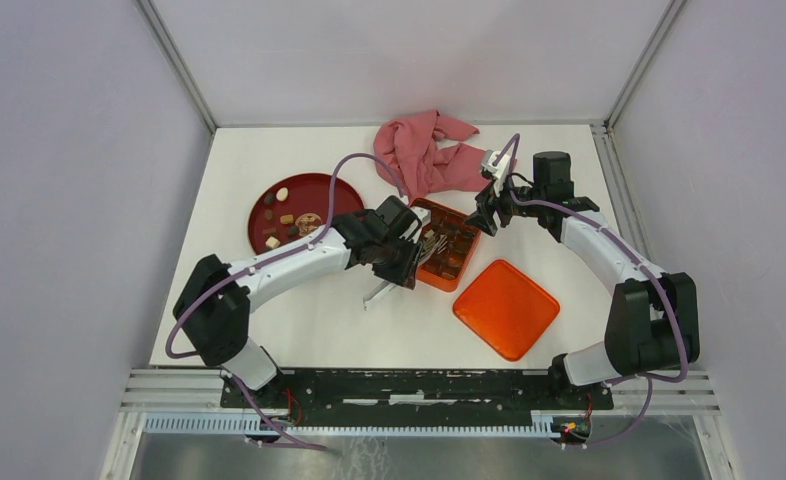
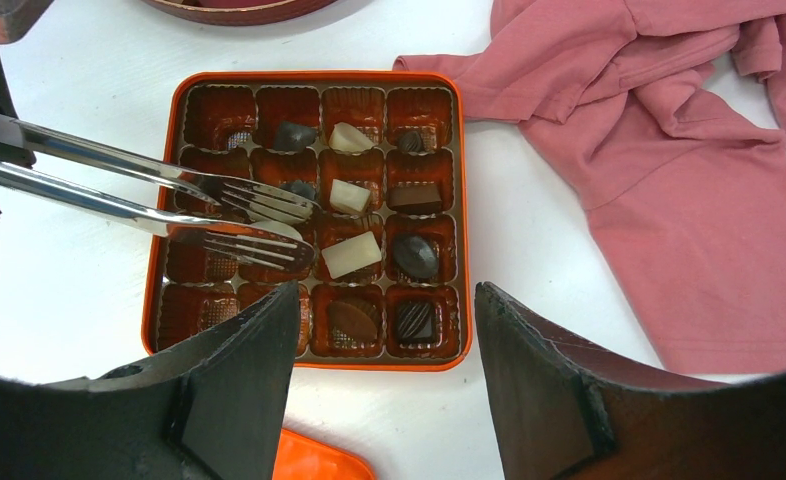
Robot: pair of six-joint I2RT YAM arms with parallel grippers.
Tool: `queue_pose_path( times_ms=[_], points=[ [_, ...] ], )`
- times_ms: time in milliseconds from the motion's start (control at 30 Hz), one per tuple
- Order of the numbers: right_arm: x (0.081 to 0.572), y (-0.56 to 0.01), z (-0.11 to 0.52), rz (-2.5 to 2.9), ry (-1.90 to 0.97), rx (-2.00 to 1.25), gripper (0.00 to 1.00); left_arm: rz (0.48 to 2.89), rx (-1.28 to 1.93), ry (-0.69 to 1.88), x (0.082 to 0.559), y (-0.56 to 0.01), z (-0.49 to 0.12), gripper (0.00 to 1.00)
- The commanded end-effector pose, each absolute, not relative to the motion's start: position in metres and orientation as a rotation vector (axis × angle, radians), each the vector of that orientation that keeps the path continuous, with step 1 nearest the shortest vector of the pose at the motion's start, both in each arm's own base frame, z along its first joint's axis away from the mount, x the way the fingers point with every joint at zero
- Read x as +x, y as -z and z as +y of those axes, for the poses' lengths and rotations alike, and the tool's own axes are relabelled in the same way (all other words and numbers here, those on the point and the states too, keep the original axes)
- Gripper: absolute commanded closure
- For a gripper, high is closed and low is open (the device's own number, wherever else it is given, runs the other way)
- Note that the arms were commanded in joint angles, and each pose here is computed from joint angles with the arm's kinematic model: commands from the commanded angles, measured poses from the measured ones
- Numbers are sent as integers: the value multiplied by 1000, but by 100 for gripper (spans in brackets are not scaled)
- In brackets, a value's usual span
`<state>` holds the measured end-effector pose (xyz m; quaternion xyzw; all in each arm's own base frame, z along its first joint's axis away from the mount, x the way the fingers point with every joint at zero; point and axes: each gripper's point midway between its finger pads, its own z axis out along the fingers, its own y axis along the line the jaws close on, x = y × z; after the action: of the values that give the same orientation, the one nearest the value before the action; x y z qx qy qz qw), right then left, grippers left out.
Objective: Pack the chocolate
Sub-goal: Place the fake chocolate in the packing box, then move the plate to the center of the board.
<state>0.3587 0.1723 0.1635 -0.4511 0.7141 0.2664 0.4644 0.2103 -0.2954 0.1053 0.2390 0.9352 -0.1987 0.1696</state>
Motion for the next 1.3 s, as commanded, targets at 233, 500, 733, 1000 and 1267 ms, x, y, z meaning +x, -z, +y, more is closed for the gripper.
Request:
queue_pose_path(
  times_ms=[233,500,733,1000,1267],
  points=[
    [364,-169,172,1730,-641,-1115,30,2603,654,550,220,-123,-305,53],
    [364,-170,172,1728,-639,-1116,30,2560,634,564,224,-137,-306,57],
    [363,-170,172,1729,-644,-1115,30,2486,586,556,231,-164,-300,66],
    [364,-168,172,1733,-643,-1113,30,2505,404,377,259,-167,-224,68],
    [365,-163,170,1749,-639,-1107,30,2568,273,224,271,-158,-152,76]
  ],
)
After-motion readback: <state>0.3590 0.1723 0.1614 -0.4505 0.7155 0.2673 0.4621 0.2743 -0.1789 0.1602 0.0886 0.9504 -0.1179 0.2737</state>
